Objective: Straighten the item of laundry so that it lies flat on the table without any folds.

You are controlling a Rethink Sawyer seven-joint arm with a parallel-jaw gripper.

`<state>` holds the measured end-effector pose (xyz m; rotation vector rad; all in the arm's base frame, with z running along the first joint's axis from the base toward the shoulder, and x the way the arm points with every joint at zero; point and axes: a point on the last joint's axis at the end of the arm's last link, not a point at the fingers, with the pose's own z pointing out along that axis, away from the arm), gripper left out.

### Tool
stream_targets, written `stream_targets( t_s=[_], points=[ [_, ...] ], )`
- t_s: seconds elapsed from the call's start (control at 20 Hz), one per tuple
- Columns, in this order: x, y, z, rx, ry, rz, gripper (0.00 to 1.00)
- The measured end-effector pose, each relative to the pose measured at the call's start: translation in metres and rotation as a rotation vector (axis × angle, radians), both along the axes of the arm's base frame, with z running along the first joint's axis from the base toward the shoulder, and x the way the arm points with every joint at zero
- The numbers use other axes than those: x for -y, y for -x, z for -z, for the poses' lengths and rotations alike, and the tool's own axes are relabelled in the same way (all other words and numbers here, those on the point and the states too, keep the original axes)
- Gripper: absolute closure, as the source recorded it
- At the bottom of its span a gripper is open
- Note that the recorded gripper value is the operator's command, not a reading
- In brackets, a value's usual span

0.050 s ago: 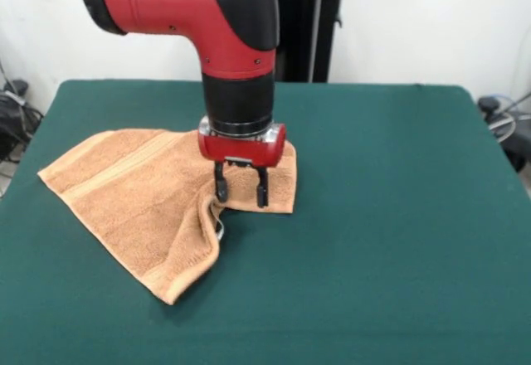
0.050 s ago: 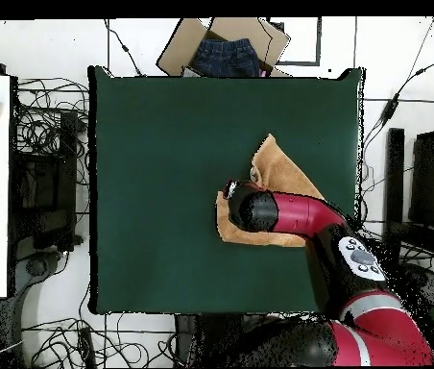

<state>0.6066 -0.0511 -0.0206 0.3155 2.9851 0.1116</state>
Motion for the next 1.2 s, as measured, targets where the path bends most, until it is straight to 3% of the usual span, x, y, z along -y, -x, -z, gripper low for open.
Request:
stream_targets(
  t_s=[0.5, 0.95, 1.2],
  points=[
    [-0.014, -0.003, -0.001, 0.030, -0.039, -0.061, 0.00],
    [-0.014, 0.005, 0.005, 0.031, -0.082, -0.075, 0.00],
    [-0.016, 0.004, -0.007, -0.033, -0.107, -0.082, 0.00]
  ],
)
